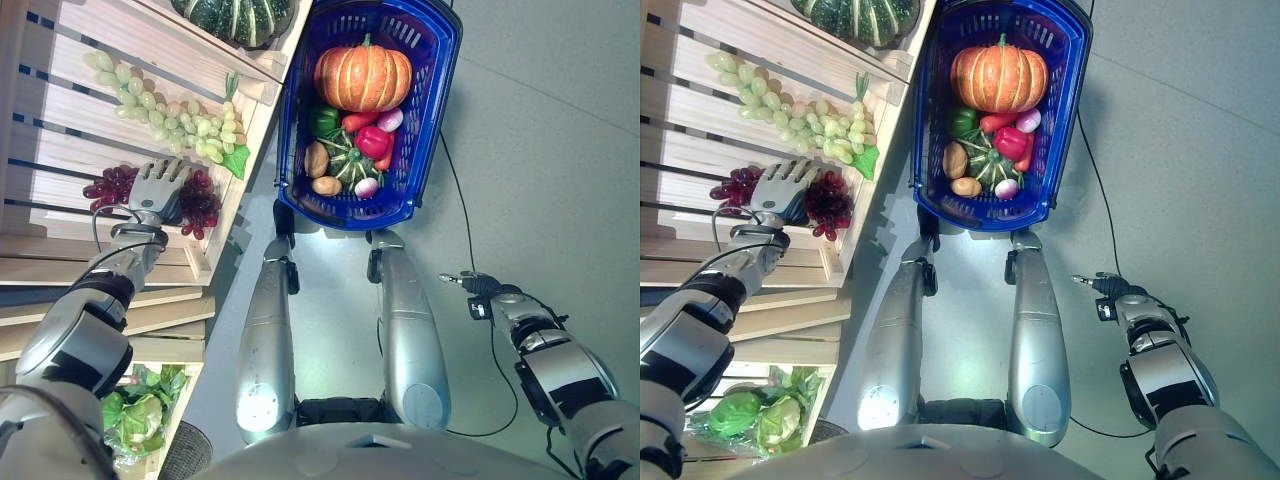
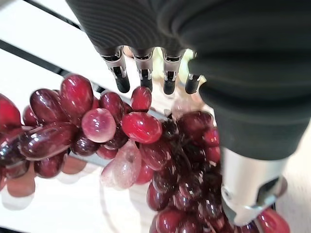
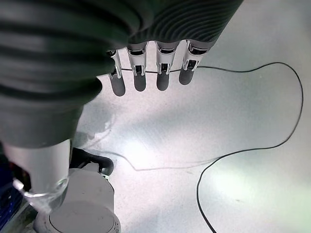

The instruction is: Pick up fruits and vegetables into the basket

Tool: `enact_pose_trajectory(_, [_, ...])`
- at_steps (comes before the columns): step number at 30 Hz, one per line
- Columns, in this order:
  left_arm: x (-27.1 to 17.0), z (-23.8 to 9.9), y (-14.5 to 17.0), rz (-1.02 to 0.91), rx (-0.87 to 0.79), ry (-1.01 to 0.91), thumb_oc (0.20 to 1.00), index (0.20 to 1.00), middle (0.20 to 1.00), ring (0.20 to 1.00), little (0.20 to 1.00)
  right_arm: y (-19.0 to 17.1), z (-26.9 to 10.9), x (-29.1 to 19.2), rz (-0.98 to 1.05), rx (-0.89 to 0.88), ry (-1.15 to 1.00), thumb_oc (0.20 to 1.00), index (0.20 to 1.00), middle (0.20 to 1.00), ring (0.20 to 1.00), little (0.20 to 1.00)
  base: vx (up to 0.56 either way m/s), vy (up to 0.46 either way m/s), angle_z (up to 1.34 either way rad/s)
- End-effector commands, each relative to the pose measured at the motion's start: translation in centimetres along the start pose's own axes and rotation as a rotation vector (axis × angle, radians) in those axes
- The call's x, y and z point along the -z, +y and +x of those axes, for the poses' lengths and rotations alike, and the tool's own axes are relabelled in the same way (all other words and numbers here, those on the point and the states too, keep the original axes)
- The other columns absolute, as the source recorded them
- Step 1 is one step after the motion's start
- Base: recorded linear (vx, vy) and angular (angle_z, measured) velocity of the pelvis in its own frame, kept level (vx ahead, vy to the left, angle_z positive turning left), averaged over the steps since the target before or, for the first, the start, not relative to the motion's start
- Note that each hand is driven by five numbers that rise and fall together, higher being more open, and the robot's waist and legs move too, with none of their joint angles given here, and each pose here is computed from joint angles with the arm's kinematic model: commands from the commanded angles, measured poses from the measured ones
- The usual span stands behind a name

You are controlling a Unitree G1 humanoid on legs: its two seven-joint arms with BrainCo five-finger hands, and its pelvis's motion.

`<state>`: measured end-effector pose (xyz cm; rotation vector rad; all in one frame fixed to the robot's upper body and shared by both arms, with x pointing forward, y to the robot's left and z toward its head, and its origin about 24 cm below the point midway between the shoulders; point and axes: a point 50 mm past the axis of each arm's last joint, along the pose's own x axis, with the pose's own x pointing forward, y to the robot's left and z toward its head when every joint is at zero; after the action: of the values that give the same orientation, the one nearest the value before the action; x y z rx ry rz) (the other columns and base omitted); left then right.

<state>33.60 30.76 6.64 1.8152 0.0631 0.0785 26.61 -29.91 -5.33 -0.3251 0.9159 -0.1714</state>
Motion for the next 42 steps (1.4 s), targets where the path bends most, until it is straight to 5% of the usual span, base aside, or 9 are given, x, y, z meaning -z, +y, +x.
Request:
enact_pose_trajectory(1, [2.1, -1.3, -1.5, 0.011, 0.063, 0.106, 1.0, 1.0, 1.0, 1.0, 1.0, -2.2, -0.4, 3.1, -0.021, 0.055, 0.101, 1.0, 1.0, 1.0, 1.0, 1.0, 0.0, 0.0, 0.0])
enact_pose_trajectory(22, [4.7, -1.6, -1.3, 0.239, 0.114, 0.307, 1.0, 1.0, 1.0, 1.0, 1.0, -2.2, -0.3, 2.1, -0.032, 0.054, 0.083, 1.0, 1.0, 1.0, 1.0, 1.0, 0.0, 0.0, 0.0])
enact_pose_trajectory(42, [3.7, -1.3, -1.1, 0.413, 0.068, 0.271, 1.0, 1.0, 1.0, 1.0, 1.0, -1.6, -0.2, 1.1, -0.021, 0.042, 0.059, 1.0, 1.0, 1.0, 1.0, 1.0, 0.0, 0.0, 0.0])
